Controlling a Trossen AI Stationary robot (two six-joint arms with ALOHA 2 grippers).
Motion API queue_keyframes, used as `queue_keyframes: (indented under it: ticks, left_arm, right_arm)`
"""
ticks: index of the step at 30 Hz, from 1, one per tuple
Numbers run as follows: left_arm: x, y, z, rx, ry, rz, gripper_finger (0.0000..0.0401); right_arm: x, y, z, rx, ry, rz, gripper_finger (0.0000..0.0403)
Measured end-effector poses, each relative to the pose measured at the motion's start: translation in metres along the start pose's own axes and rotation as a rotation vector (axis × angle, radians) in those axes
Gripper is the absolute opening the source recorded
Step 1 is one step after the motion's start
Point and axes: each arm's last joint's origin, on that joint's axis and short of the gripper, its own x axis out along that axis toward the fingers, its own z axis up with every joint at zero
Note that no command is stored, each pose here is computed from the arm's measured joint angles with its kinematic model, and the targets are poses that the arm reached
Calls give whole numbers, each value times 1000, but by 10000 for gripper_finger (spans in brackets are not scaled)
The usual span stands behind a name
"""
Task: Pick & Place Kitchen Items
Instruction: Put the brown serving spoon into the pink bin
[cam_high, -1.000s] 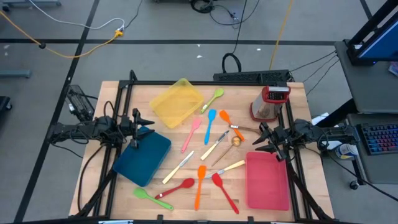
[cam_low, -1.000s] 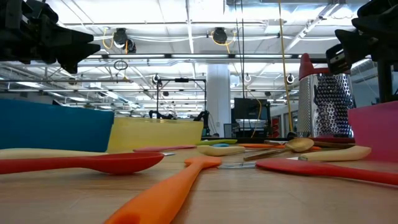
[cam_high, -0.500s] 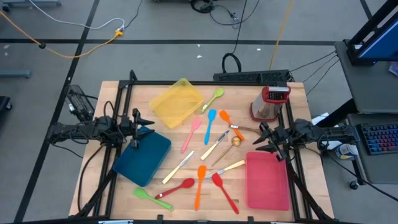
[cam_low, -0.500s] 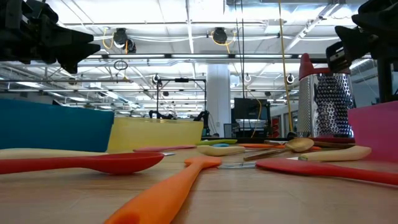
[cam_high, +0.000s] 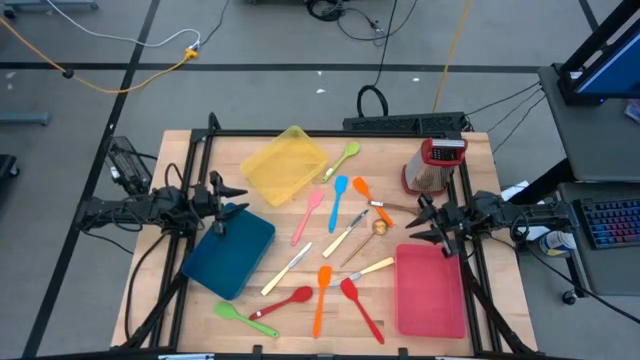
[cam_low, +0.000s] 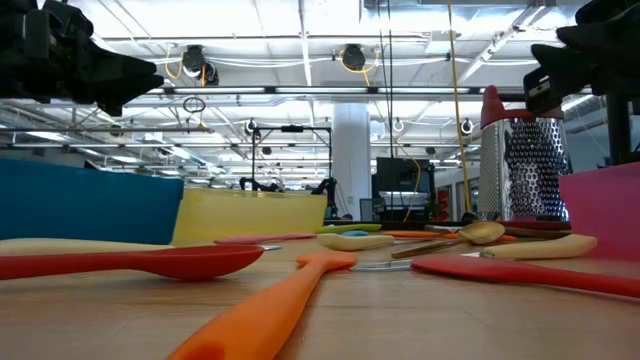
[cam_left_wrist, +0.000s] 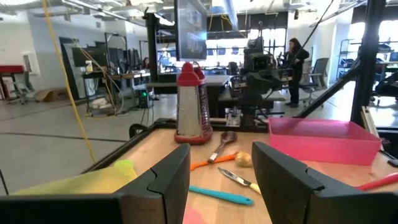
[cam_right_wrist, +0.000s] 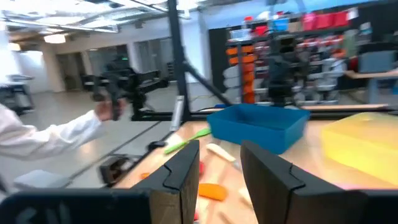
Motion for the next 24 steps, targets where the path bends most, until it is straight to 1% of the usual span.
queue_keyframes:
  ticks: [3, 6, 9, 12, 16, 22, 24]
  left_arm:
    - [0, 0, 3, -57, -33, 2, 177]
    - [0, 0, 5, -99, -54, 2, 177]
    - [0, 0, 6, -71, -63, 3, 177]
    - [0, 0, 6, -41, -63, 4, 177]
    - [0, 0, 7, -52, -69, 4, 177]
    - [0, 0, 6, -42, -58, 4, 177]
    - [0, 0, 6, -47, -60, 4, 177]
  right_arm:
    - [0, -2, 0, -6, -10, -70, 112]
    - [0, -5, 1, -8, -23, -166, 112]
    - [-1, -7, 1, -1, -37, -251, 112]
    - [-1, -9, 1, -1, -45, -310, 112]
    - [-2, -10, 2, -21, -48, -359, 112]
    - [-3, -13, 3, -46, -65, -481, 112]
    - [-4, -14, 3, -73, -61, -510, 112]
